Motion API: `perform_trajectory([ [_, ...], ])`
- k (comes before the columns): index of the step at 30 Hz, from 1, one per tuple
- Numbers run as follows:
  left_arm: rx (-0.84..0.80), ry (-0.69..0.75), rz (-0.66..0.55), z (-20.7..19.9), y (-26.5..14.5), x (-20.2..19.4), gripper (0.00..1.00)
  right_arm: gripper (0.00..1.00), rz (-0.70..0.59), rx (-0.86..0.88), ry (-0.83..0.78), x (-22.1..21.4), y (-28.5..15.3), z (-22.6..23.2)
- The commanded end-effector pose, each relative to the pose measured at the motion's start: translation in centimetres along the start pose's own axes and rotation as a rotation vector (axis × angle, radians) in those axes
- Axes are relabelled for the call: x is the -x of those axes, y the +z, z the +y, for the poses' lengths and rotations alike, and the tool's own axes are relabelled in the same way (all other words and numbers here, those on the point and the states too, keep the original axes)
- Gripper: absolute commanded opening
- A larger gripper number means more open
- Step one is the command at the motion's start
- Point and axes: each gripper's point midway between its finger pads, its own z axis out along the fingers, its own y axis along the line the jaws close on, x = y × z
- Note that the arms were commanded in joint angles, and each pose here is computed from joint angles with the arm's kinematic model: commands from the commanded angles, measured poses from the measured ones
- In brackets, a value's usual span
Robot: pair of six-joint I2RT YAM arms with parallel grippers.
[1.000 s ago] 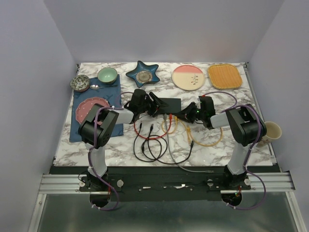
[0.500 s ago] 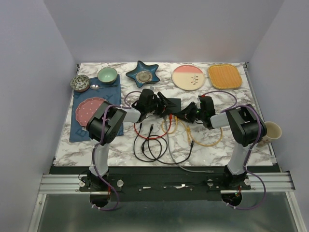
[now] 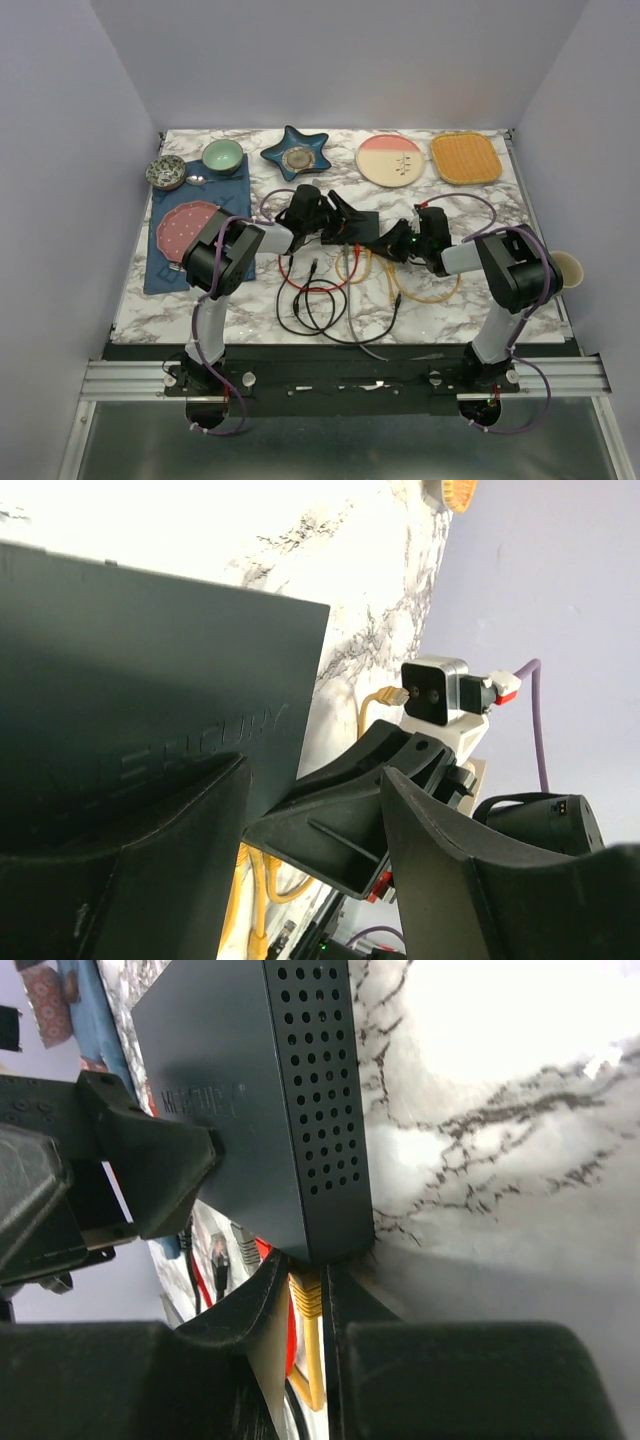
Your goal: Pull the plug from the switch port
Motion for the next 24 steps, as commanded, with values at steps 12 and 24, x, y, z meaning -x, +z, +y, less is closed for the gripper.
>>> perform_trajectory([
  [12, 0.033, 0.007, 0.047, 1.8, -0.9, -2.6, 0.69, 0.01, 0.051, -0.077, -0.004, 0.5, 1.3, -0.5],
  [24, 0.077, 0.026, 0.093, 2.5, -0.9, -4.5, 0.69, 0.01, 0.053, -0.101, -0.017, 0.7, 1.4, -0.9],
])
